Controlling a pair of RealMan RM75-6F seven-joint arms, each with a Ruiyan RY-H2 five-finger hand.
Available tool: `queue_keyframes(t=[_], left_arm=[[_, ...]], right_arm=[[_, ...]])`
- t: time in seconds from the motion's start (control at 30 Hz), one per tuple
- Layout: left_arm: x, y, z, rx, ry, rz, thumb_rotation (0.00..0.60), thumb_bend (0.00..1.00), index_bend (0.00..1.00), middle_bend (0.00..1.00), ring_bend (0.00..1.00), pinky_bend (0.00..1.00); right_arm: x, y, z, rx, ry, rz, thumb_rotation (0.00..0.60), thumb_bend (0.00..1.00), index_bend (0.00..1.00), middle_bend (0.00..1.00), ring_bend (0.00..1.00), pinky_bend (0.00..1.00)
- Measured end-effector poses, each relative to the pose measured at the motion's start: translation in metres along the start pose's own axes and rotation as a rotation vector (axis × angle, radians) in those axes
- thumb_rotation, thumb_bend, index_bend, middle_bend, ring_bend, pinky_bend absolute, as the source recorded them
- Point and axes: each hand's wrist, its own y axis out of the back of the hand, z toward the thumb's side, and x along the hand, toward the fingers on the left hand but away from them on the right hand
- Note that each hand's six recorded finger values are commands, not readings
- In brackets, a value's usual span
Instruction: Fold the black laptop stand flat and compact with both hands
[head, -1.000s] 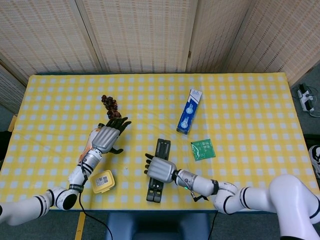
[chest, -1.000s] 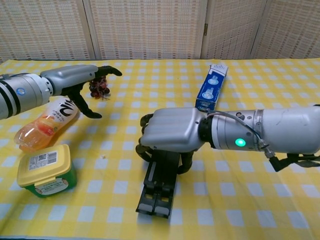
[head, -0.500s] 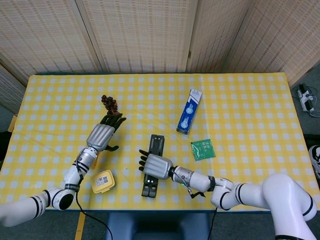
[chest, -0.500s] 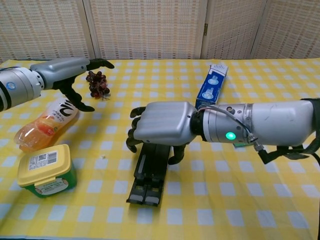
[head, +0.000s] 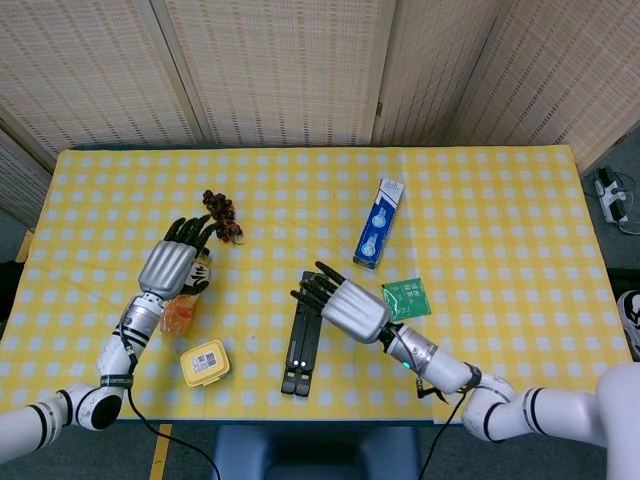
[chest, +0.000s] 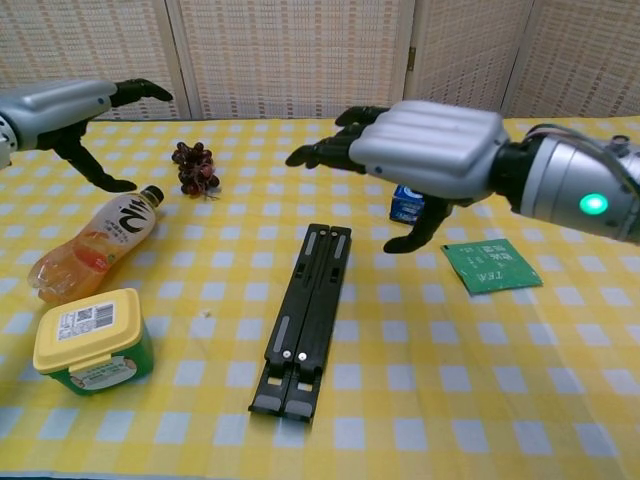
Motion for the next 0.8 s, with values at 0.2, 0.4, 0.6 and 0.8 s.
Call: queue_keyframes(t=[0.2,0.4,0.6,0.8], left_arm=[[-0.041,0.015,-0.048,0.086,0.095,0.078,0.600,0.26,0.09,0.01,0.00,0.00],[-0.084,0.017,-0.078,0.076,0.165,0.113,0.600,0.26,0.10,0.01,0.00,0.00],[-0.133,0.017,-0.104,0.035,0.223,0.130,0.600,0.27,0.07,0.01,0.00,0.00],[-0.182,0.007,-0.115,0.019,0.270,0.097,0.600,0.27,0.07,0.01,0.00,0.00]], right_arm=[[0.070,0.020,-0.049,-0.071,-0.249,-0.085,0.600,0.24,0.10,0.19,0.18,0.05],[0.148,0.016,-0.083,-0.147,-0.493,-0.069,0.600,0.23,0.03,0.11,0.11,0.05],[0.217,-0.001,-0.101,-0.229,-0.674,-0.034,0.600,0.24,0.00,0.03,0.07,0.04],[0.266,-0.012,-0.106,-0.298,-0.779,-0.034,0.600,0.24,0.00,0.03,0.06,0.02]])
